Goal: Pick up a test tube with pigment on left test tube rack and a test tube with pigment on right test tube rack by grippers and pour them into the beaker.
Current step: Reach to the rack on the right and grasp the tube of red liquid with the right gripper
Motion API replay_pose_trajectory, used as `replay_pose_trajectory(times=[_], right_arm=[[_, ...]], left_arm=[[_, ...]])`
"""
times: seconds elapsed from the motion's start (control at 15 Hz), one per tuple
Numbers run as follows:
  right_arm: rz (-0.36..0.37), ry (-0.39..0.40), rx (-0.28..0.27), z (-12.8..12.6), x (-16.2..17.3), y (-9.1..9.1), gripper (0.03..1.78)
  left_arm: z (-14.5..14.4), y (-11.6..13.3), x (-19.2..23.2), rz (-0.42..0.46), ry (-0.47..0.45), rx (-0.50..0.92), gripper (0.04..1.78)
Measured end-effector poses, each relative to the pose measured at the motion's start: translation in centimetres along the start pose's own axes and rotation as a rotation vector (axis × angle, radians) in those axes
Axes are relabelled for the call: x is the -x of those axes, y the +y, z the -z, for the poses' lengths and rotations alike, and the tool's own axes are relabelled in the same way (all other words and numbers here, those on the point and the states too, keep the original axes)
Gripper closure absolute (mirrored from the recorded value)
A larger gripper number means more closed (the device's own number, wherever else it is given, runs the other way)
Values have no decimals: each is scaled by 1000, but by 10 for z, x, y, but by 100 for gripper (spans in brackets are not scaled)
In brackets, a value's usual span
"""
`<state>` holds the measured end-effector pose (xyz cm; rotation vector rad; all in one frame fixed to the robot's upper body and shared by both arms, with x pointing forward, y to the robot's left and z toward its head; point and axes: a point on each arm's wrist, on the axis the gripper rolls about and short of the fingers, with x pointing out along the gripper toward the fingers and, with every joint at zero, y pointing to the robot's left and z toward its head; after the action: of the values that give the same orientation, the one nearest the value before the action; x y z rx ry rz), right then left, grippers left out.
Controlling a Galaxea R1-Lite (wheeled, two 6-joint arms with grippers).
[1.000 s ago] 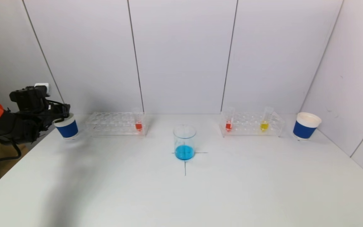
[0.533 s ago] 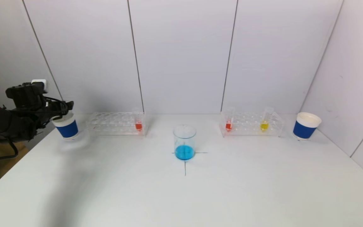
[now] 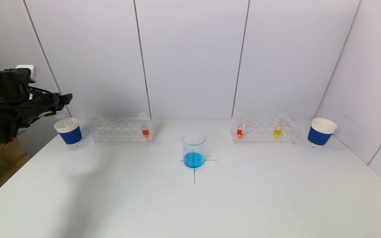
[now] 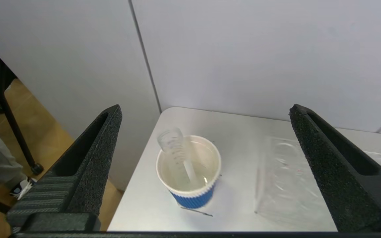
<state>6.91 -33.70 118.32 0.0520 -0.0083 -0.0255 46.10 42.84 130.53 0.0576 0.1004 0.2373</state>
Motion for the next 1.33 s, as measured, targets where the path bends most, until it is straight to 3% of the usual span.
replay_pose_trajectory(times=[0.47,0.73,1.33], right_arm=[[0,0,0,0,0,0,4],[0,0,0,0,0,0,4],[0,0,0,0,0,0,4]], left_arm=[[-32,-45,122,134,-55,-12,6],[-32,-39,186,150,-102,-11,6],[2,-18,310,158,-110,18,6]])
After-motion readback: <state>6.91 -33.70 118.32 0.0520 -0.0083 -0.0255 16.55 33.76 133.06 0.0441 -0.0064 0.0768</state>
